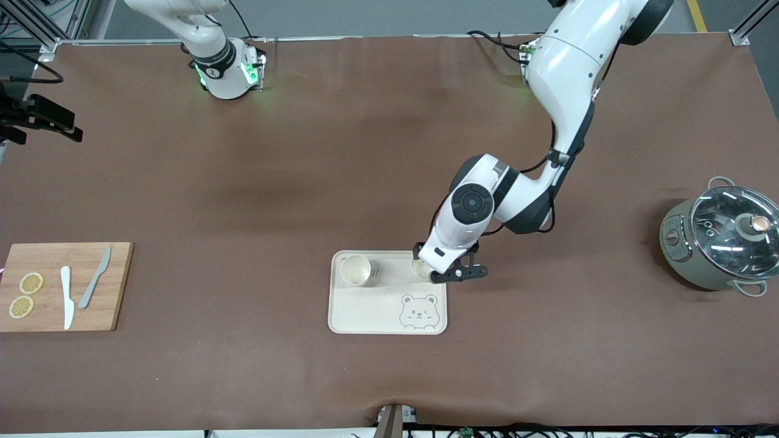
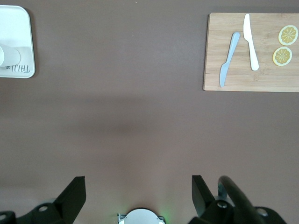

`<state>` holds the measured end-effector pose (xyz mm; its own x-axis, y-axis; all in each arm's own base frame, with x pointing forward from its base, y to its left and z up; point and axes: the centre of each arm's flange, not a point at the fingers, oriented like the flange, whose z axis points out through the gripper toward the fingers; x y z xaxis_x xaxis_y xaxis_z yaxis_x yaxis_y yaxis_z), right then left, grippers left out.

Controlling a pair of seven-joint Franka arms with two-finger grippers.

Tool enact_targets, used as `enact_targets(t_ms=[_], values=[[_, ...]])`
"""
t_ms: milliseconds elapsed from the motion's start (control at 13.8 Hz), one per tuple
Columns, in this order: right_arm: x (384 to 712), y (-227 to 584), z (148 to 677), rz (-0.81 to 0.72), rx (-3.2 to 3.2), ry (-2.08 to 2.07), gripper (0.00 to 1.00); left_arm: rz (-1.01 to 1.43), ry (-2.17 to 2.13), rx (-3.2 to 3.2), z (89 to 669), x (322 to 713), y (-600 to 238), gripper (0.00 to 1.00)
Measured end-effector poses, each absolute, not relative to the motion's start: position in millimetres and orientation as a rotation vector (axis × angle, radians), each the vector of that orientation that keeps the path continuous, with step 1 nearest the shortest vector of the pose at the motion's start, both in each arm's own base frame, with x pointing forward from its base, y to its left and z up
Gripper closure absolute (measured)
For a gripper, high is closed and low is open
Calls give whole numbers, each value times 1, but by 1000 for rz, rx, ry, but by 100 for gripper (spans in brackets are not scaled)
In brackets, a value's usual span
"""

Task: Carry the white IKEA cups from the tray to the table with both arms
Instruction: 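Lower the left gripper around the paper cup and close it, then lift the cup with the left gripper and carry it toward the pot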

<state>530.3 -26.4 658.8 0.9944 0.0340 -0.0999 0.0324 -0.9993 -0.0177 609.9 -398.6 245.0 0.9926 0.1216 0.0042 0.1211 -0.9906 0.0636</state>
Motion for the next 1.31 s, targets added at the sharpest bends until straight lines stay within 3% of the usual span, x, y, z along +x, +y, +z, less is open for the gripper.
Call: enact_targets(t_ms=[145, 218, 798, 1306], values=[[530, -26, 659, 157, -3121, -52, 0, 26, 195, 3063, 239, 613, -397, 4], [530, -26, 659, 157, -3121, -52, 0, 36, 197, 3057, 237, 614, -396, 13], [531, -27, 658, 155, -3121, -50, 0, 46, 194, 3049, 232, 615, -399, 97], [542, -34, 637, 217, -3117, -29, 0, 154, 189, 3014, 298, 637, -383, 97]])
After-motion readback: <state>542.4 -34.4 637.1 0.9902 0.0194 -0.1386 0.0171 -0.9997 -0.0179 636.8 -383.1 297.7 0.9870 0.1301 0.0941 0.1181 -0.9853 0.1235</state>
